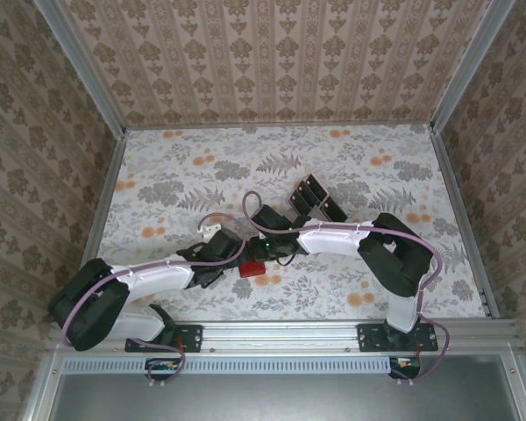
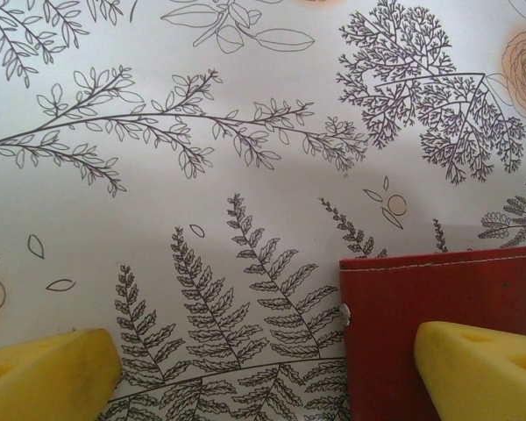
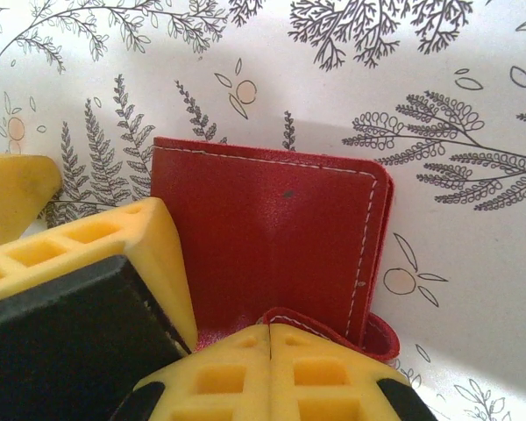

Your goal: Put the credit cards into the card holder

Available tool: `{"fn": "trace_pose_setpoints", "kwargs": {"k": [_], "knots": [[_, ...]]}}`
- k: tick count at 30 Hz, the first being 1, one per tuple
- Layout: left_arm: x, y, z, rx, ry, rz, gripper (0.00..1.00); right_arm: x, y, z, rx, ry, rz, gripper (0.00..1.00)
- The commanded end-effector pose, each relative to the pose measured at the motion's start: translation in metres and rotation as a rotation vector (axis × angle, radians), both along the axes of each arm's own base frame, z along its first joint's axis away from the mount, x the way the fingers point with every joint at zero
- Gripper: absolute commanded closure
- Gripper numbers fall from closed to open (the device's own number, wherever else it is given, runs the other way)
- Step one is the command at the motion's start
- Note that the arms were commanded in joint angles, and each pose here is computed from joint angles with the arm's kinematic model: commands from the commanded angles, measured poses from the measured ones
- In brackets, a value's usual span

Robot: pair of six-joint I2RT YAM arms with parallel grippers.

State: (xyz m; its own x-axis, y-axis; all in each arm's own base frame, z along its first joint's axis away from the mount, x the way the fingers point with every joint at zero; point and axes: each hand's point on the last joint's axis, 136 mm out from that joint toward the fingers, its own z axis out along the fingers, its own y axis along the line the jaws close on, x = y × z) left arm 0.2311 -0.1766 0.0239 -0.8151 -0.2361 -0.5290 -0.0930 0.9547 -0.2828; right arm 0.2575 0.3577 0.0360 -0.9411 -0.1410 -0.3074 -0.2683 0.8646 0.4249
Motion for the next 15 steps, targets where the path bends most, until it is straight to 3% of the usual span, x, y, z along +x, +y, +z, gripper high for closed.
{"fn": "trace_pose_setpoints", "kwargs": {"k": [1,15], "knots": [[-0.021,0.023,-0.025,0.049,0.11,0.034,0.0,-0.011,-0.009,-0.035,-0.053,0.056,-0.011,1.0],[-0.012,0.038,-0.002,0.007,0.053,0.037,0.0,-0.011,-0.013,-0.027,-0.058,0.042,-0.011,1.0]]}}
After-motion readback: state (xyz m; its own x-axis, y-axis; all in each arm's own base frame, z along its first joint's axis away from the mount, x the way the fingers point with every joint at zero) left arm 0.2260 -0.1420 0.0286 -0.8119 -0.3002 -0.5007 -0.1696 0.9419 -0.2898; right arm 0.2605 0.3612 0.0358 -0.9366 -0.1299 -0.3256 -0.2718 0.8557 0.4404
